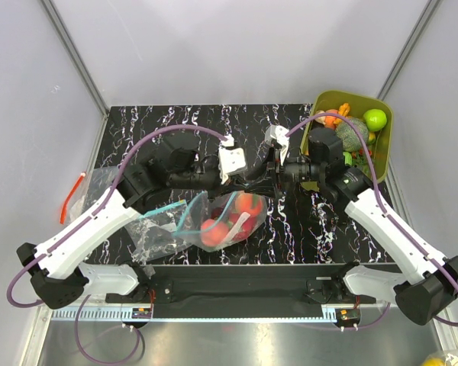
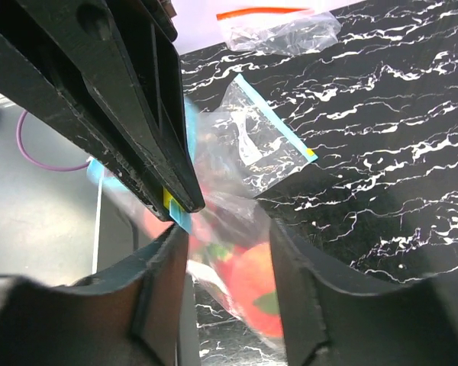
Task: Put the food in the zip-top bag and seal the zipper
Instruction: Zip the zipper food storage bag at the center of the board.
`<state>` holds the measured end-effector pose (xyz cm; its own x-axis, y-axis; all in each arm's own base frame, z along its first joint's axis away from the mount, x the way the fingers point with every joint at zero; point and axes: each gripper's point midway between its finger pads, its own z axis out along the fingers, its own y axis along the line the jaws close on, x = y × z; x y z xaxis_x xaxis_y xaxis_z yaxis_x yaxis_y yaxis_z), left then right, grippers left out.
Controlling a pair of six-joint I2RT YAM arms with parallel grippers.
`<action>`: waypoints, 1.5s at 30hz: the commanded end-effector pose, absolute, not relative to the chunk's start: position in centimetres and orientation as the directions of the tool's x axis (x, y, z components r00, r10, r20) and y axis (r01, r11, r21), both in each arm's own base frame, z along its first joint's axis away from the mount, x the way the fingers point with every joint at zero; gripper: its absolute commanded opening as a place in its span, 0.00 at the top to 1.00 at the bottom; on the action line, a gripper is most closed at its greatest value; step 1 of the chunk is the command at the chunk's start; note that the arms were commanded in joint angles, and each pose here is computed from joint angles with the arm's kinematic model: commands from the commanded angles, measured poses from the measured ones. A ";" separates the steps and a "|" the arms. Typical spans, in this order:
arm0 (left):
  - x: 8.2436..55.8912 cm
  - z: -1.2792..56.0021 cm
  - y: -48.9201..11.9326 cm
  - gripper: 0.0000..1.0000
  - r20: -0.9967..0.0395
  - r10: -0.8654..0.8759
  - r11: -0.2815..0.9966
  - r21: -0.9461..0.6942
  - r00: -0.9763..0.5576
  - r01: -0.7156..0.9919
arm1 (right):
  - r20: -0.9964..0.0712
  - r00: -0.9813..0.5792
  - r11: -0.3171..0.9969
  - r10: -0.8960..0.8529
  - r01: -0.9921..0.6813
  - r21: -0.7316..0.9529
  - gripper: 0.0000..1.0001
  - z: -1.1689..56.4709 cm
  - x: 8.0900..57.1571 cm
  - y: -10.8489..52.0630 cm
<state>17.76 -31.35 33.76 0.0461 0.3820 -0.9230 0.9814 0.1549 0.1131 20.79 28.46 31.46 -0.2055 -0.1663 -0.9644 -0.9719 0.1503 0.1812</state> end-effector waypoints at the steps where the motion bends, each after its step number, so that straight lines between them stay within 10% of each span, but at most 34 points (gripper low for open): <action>1: 17.7 39.7 -32.1 1.00 -0.960 0.230 0.144 0.193 0.157 0.971 | -0.983 -0.121 0.122 -0.139 -0.987 0.104 0.49 34.1 20.4 28.6; 10: 18.4 40.7 -31.9 1.00 -0.966 0.208 0.165 0.187 0.151 0.969 | -0.981 -0.130 0.064 -0.142 -0.990 0.122 0.71 34.8 19.7 29.2; 15: 19.0 41.1 -31.7 1.00 -0.972 0.186 0.180 0.178 0.144 0.968 | -0.982 -0.132 0.047 -0.135 -0.991 0.127 1.00 35.2 19.4 29.4; 45: 19.6 36.1 -28.7 1.00 -0.988 0.151 0.229 0.018 -0.017 0.973 | -0.997 -0.062 0.304 0.050 -0.950 0.075 1.00 40.0 22.7 25.9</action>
